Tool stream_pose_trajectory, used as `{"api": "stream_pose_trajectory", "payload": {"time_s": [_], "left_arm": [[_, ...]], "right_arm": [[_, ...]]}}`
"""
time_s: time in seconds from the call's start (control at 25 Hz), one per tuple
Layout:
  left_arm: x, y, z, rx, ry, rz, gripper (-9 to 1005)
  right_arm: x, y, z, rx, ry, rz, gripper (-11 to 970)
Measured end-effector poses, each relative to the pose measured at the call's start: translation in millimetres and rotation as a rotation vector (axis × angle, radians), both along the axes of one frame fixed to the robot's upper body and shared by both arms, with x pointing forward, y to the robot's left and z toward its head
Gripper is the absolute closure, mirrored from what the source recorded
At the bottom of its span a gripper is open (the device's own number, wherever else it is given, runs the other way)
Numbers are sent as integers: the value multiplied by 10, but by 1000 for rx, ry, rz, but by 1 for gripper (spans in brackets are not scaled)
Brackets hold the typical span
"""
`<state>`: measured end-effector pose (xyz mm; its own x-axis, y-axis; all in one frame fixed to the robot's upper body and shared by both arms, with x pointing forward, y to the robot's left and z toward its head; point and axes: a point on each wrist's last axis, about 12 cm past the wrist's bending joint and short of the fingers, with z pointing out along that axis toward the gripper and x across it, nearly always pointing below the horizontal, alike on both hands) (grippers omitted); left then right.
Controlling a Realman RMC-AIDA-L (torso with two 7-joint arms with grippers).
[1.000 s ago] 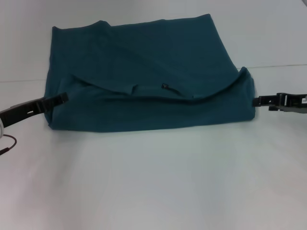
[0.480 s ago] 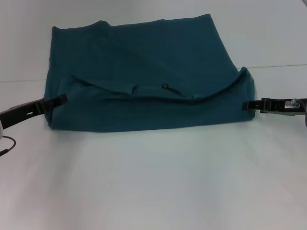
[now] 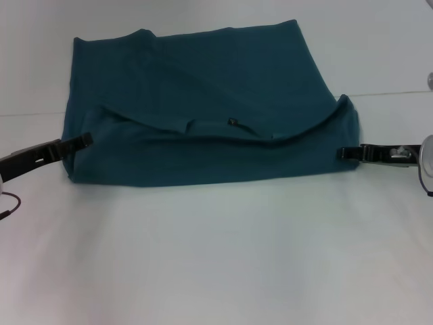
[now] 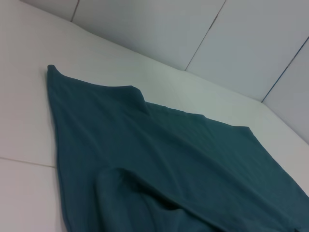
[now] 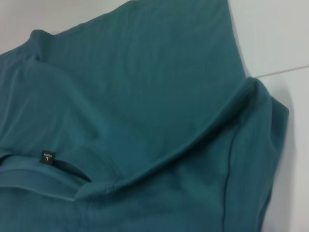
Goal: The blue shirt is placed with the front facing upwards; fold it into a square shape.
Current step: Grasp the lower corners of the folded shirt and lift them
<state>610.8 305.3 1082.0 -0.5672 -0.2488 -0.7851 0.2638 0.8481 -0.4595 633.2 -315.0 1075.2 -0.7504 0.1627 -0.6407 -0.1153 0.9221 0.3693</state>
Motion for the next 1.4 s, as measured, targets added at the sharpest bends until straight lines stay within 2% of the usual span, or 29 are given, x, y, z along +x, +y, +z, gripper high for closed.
{"api": "stream_pose_trajectory", "payload": {"time_s": [0.36, 1.32, 1.4], "left_arm": [[9, 9, 18, 5, -7, 2, 200], [8, 29, 23, 4, -9, 11, 199], [3, 36, 20, 3, -9, 14, 199]], "right_arm": [[51, 140, 5, 0, -20, 12, 291], [40, 244, -62, -1, -27, 7, 321], [46, 236, -54, 0, -30, 3, 417]]}}
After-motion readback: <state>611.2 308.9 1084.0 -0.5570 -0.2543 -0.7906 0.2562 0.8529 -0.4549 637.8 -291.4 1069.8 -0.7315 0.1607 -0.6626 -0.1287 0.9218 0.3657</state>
